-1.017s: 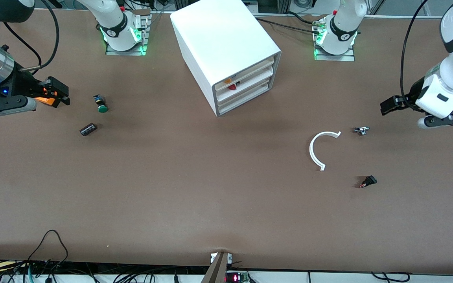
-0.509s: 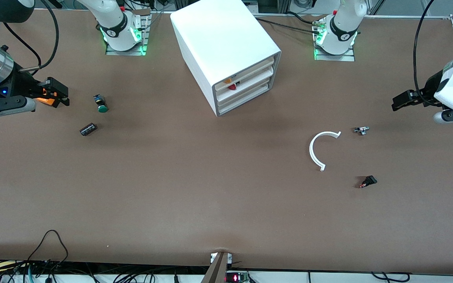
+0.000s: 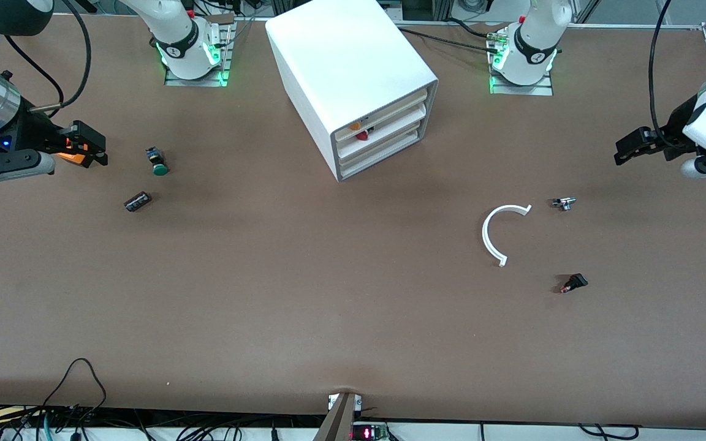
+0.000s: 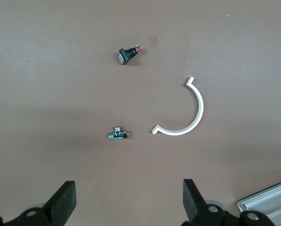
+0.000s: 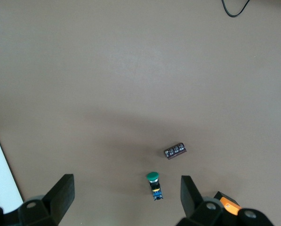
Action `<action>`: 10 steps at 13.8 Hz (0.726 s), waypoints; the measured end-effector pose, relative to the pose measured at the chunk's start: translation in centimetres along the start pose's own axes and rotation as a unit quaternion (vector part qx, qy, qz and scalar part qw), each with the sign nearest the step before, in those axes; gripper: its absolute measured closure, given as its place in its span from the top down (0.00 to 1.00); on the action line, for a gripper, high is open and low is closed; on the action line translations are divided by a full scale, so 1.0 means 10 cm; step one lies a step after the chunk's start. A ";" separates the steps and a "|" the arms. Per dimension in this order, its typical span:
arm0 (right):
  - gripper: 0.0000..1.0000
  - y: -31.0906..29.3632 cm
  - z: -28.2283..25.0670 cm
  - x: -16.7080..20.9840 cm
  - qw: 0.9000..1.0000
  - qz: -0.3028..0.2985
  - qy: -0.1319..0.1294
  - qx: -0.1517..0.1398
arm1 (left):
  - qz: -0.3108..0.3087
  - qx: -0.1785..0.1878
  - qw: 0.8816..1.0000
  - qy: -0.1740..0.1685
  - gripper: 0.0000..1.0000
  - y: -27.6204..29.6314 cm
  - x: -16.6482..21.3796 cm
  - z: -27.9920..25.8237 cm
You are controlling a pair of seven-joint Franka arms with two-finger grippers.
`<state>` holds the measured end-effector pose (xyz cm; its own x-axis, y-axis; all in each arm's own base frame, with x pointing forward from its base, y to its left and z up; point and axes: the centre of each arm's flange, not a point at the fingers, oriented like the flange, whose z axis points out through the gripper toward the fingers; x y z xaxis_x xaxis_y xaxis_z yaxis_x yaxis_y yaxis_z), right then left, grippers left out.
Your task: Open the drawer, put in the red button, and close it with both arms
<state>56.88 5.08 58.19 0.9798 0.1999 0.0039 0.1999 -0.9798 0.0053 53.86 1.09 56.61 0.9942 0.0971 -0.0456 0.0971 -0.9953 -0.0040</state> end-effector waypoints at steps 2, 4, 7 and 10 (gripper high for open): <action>1.00 0.00 0.01 0.00 1.000 0.000 0.000 0.000 | 0.003 0.000 1.000 0.001 1.00 -0.01 -0.01 -0.01; 1.00 0.00 0.01 0.01 1.000 0.000 -0.001 0.000 | 0.005 0.000 1.000 0.001 1.00 0.01 -0.01 -0.01; 1.00 0.00 0.01 0.01 1.000 0.000 0.000 0.000 | 0.009 0.000 1.000 0.002 1.00 0.02 -0.01 -0.02; 1.00 0.01 0.01 0.01 1.000 0.001 0.000 0.000 | 0.017 0.000 1.000 0.002 1.00 0.02 -0.01 -0.02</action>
<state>56.96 5.01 58.09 0.9801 0.1985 0.0041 0.1985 -0.9801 0.0055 53.78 0.85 56.81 0.9971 0.0640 -0.0420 0.0640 -0.9979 -0.0023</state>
